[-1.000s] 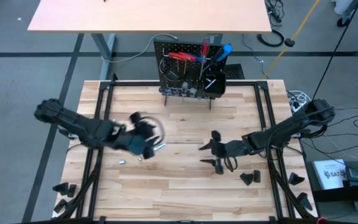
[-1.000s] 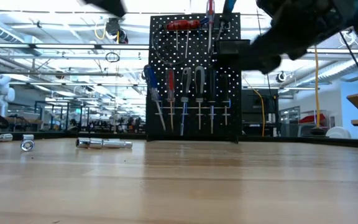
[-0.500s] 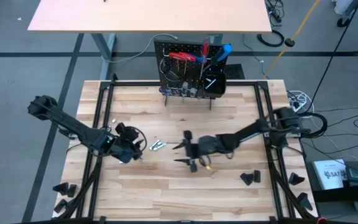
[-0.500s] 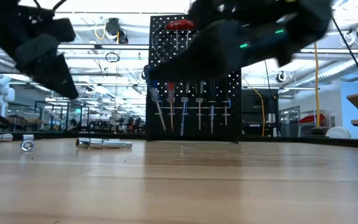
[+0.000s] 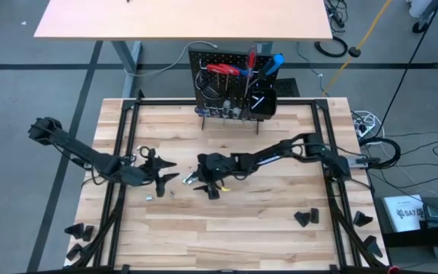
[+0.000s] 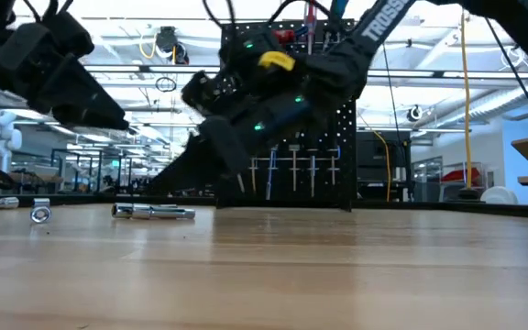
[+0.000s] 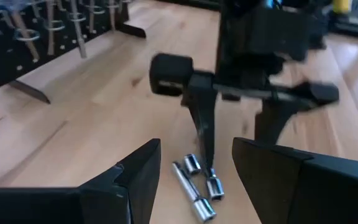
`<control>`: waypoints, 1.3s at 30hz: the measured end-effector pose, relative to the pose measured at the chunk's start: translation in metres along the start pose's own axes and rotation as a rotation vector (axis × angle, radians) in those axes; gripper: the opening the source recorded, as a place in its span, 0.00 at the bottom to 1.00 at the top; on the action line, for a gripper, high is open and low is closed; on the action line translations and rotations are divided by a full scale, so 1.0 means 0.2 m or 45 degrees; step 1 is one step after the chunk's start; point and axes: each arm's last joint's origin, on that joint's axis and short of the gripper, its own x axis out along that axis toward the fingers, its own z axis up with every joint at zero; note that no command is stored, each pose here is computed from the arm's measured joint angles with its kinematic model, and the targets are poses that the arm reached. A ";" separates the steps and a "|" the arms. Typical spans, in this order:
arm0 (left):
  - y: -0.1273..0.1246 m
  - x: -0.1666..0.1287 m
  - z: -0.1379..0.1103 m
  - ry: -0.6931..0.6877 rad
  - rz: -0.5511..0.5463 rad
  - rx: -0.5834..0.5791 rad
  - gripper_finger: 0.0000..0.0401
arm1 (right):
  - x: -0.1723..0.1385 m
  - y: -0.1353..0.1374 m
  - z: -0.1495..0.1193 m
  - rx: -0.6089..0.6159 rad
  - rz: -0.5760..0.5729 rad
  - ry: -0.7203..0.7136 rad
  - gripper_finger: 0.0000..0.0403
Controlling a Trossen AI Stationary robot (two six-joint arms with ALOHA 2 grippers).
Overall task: Hang tools onto peg board
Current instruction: Put the silver extension bar into the black bin on the peg board
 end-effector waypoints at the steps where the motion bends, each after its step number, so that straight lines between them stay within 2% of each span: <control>1: 0.02 -0.01 -0.02 -0.014 0.000 -0.015 0.52 | 0.02 -0.01 0.00 -0.005 -0.007 0.001 0.57; 8: 0.05 -0.02 -0.05 -0.070 -0.054 -0.076 0.52 | 0.08 -0.03 -0.01 0.000 -0.018 0.107 0.55; 15: 0.05 -0.02 -0.05 -0.084 -0.059 -0.048 0.52 | 0.08 -0.05 -0.04 -0.020 -0.112 0.205 0.42; 23: 0.04 -0.03 -0.03 -0.117 -0.083 -0.070 0.52 | 0.06 -0.01 -0.10 -0.023 -0.059 0.380 0.28; 35: 0.04 -0.03 -0.02 -0.143 -0.095 -0.088 0.52 | 0.07 0.02 -0.11 -0.036 -0.052 0.390 0.25; 39: 0.04 -0.03 -0.02 -0.141 -0.106 -0.090 0.52 | 0.07 0.02 -0.11 -0.021 -0.043 0.404 0.13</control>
